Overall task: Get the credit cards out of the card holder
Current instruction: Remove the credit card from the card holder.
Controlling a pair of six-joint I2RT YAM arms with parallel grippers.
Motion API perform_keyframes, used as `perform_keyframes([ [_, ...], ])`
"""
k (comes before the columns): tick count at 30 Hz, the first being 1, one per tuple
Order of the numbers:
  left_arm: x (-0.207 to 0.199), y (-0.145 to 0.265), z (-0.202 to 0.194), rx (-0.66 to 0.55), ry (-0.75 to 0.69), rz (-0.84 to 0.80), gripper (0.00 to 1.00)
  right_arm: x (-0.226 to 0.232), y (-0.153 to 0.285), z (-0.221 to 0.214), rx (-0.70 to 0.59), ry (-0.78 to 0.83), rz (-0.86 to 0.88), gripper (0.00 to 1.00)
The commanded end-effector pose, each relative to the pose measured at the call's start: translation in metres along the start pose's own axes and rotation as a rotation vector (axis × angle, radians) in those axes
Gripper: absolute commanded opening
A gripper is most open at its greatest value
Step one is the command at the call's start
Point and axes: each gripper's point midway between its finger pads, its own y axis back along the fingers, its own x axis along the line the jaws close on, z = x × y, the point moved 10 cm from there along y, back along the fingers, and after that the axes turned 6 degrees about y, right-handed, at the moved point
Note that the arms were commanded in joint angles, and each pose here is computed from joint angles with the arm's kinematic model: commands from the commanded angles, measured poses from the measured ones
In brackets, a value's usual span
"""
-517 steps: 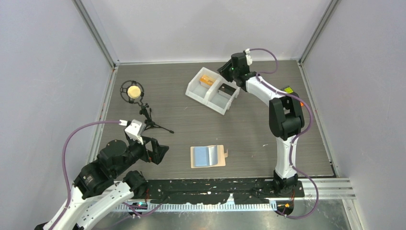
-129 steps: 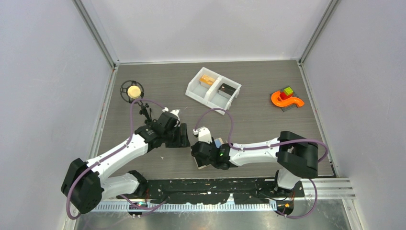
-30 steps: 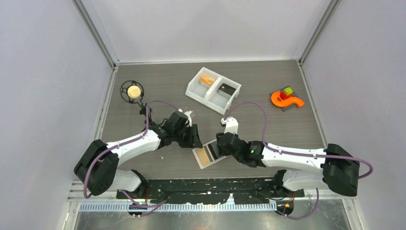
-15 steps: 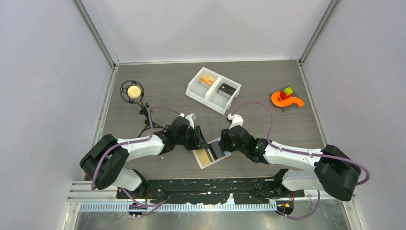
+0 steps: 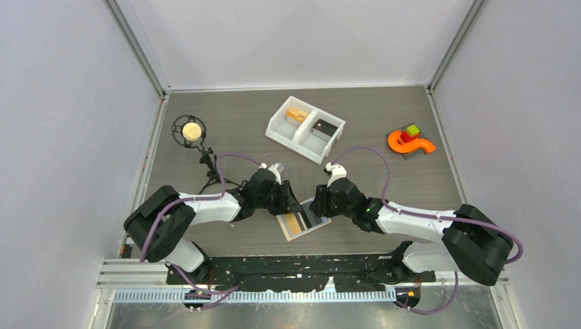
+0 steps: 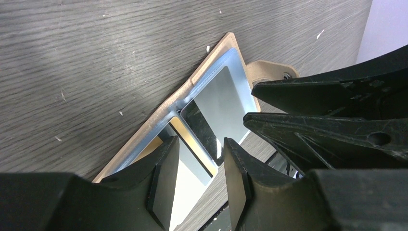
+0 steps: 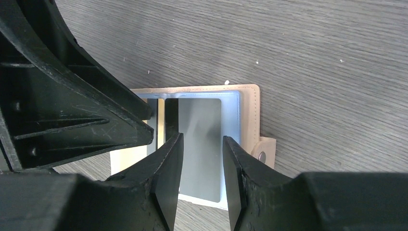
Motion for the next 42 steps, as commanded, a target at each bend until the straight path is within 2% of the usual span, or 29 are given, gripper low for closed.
perform_keyframes([
  [1, -0.001, -0.005, 0.003, -0.039, -0.012, -0.012, 0.41, 0.002, -0.003, 0.007, -0.038, -0.012, 0.009, 0.42],
  [11, 0.000, -0.005, 0.000, -0.044, -0.020, 0.011, 0.41, -0.004, -0.013, -0.012, 0.044, -0.068, -0.012, 0.40],
  [23, -0.006, -0.009, 0.001, -0.054, -0.029, -0.008, 0.37, -0.005, -0.011, -0.024, 0.061, -0.133, 0.019, 0.35],
  [28, -0.010, -0.011, 0.000, -0.045, 0.005, -0.051, 0.30, -0.006, -0.010, -0.026, 0.057, -0.144, 0.022, 0.35],
  [37, -0.009, -0.004, -0.002, -0.054, 0.039, -0.038, 0.00, -0.009, -0.006, -0.026, 0.051, -0.149, -0.020, 0.35],
  [42, -0.006, -0.002, -0.004, -0.049, 0.055, -0.010, 0.00, -0.011, -0.004, -0.025, 0.044, -0.146, -0.038, 0.34],
])
